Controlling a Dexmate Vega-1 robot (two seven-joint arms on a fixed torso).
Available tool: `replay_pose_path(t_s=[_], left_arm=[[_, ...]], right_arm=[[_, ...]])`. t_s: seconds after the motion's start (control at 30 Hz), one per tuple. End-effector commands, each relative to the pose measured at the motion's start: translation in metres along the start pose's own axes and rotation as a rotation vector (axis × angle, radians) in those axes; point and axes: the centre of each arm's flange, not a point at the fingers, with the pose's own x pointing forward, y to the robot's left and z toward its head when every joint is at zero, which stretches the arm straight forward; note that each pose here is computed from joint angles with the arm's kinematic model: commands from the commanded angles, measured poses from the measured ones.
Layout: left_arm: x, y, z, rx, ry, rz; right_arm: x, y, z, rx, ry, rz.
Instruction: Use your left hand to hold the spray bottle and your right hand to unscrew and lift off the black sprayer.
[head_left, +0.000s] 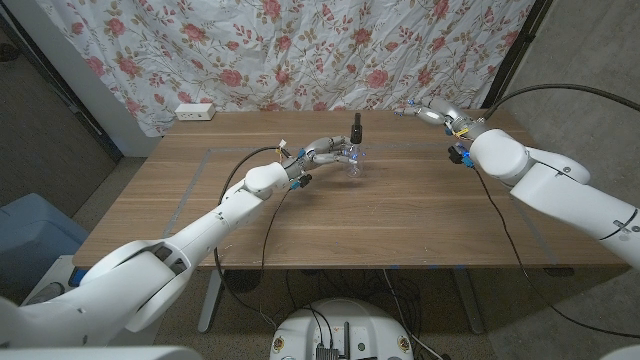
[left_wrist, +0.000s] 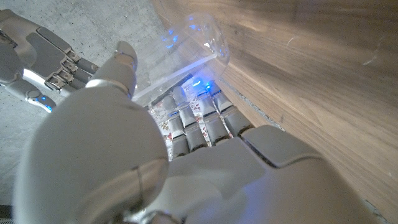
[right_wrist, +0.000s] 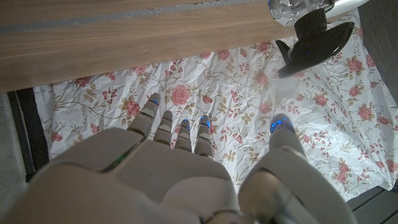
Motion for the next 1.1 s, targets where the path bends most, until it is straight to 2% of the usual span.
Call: replay_pose_path(t_s=[0.03,0.4,0.67,0.93,1.1], left_arm=[[-0.005,-0.006,0.0,0.005,0.006,0.031],[-0.01,-0.008,-0.001,0.013,0.012,0.058],[-0.009,-0.01,-0.001,0.012,0.015,0.062],[-0.005,-0.012,0.001,0.012,0.013,0.079],[-0.004,-0.014,0.001,0.017,0.013,0.081]], right_arm=[[-0.01,-0.006,0.037,-0.1,0.009,0.008],[-0.013,-0.004,0.067,-0.109,0.04,0.035],[-0.011,0.002,0.08,-0.134,0.02,0.057],[-0.009,0.005,0.099,-0.145,0.001,0.077],[-0.007,0.007,0.104,-0.162,-0.007,0.068]])
